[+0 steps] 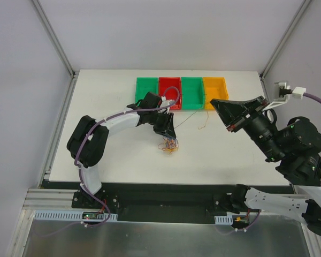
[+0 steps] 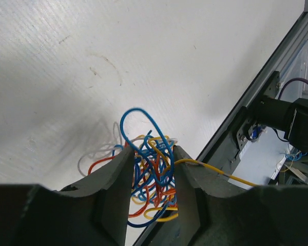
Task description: Untangle the cables
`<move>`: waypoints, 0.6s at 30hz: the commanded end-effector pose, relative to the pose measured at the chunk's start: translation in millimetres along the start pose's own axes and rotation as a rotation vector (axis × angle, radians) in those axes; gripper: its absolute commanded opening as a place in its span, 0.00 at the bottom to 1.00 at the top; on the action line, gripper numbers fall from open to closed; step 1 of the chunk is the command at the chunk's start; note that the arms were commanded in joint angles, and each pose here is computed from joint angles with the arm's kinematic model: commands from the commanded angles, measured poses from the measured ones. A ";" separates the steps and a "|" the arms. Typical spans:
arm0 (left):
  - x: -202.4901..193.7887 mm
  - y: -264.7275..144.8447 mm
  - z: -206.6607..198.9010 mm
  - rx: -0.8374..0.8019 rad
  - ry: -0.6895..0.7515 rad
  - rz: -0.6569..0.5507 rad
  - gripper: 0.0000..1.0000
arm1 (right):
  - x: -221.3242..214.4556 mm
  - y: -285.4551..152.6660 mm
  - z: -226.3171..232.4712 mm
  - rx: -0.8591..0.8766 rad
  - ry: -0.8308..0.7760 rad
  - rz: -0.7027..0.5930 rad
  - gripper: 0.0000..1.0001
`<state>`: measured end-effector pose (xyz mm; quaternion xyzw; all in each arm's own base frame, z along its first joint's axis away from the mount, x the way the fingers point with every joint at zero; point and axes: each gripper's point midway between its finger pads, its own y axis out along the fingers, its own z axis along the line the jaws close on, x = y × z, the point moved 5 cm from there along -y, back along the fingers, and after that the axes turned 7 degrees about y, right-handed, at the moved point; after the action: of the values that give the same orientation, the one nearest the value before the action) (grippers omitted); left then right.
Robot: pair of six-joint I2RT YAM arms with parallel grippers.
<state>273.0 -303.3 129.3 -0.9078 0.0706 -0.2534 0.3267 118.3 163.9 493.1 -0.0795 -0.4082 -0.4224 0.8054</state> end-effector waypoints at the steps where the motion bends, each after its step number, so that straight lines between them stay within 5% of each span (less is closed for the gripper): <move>1: 7.6 -18.0 3.4 0.051 -0.045 -0.033 0.35 | 48.2 -9.7 19.8 0.037 -0.019 -0.150 0.01; 18: 9.0 -15.6 47.8 0.053 -0.238 -0.009 0.36 | 126.3 8.3 79.6 0.095 -0.190 -0.256 0.01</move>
<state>299.9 -269.4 105.4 -0.9185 0.0303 -0.1634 0.3588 119.5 139.2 614.8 -0.0363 -0.4817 -0.4811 0.7316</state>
